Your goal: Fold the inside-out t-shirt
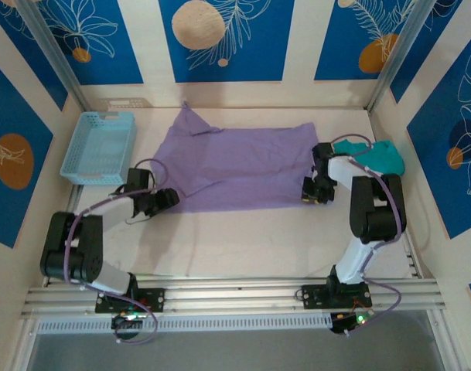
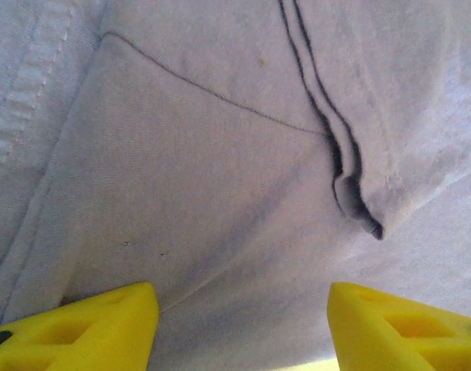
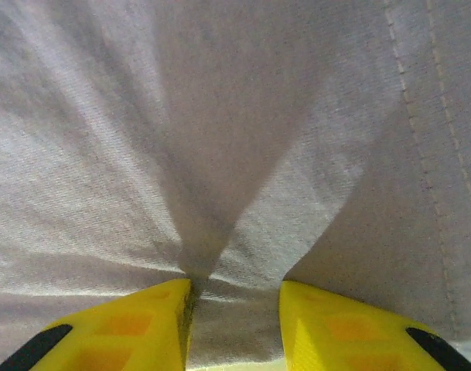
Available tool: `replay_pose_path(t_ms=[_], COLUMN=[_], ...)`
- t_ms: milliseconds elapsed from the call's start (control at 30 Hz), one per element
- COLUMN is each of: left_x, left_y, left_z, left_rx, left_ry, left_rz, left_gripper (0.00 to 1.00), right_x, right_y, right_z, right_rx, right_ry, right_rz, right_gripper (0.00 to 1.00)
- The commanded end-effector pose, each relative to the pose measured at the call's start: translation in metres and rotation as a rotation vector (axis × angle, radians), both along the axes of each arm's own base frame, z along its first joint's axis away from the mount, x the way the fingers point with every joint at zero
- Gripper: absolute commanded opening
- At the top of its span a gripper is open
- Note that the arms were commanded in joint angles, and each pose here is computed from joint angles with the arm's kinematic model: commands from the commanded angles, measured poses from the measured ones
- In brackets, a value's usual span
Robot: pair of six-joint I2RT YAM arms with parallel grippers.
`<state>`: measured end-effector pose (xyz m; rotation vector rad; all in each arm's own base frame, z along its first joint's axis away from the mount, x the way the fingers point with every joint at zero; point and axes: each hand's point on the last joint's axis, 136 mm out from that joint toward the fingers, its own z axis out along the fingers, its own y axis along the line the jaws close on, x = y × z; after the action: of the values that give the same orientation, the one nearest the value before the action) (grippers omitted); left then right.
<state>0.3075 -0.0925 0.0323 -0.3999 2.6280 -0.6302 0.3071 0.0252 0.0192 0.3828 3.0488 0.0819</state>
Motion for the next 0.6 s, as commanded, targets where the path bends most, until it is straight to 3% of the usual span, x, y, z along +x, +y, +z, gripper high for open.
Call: replay_pose_path(t_ms=[0,100,233,300,400,567], left_x=[-0.050,-0.051,-0.037,-0.032,-0.024,-0.022], left_y=[0.003,0.002,0.011,0.009,0.005,0.013], left_z=[-0.014,0.009,0.034,0.035,0.029,0.012], left_rx=[0.022,0.000,0.024,-0.007,-0.062,-0.074], left_ry=[0.091,0.021,-0.067,-0.060,-0.037,0.008], left_rz=[-0.004,-0.001,0.045,0.063,0.082,0.112], left_gripper=[0.61,0.62,0.64,0.63,0.60,0.52], right_x=[-0.034,-0.023,-0.001,-0.002,-0.009,-0.017], right_y=[-0.007,0.010,0.100,0.155,0.233,0.333], right_z=[0.016,0.062,0.126,0.135,0.135,0.118], right_rx=[-0.042,-0.081,0.198,0.259,0.228,0.280], right_ry=[-0.009,-0.285,-0.657,-0.730,-0.797,-0.789], right_rz=[-0.052,0.042,0.364,0.584,0.889,1.174], right_gripper=[0.35,0.37,0.45,0.48,0.50,0.54])
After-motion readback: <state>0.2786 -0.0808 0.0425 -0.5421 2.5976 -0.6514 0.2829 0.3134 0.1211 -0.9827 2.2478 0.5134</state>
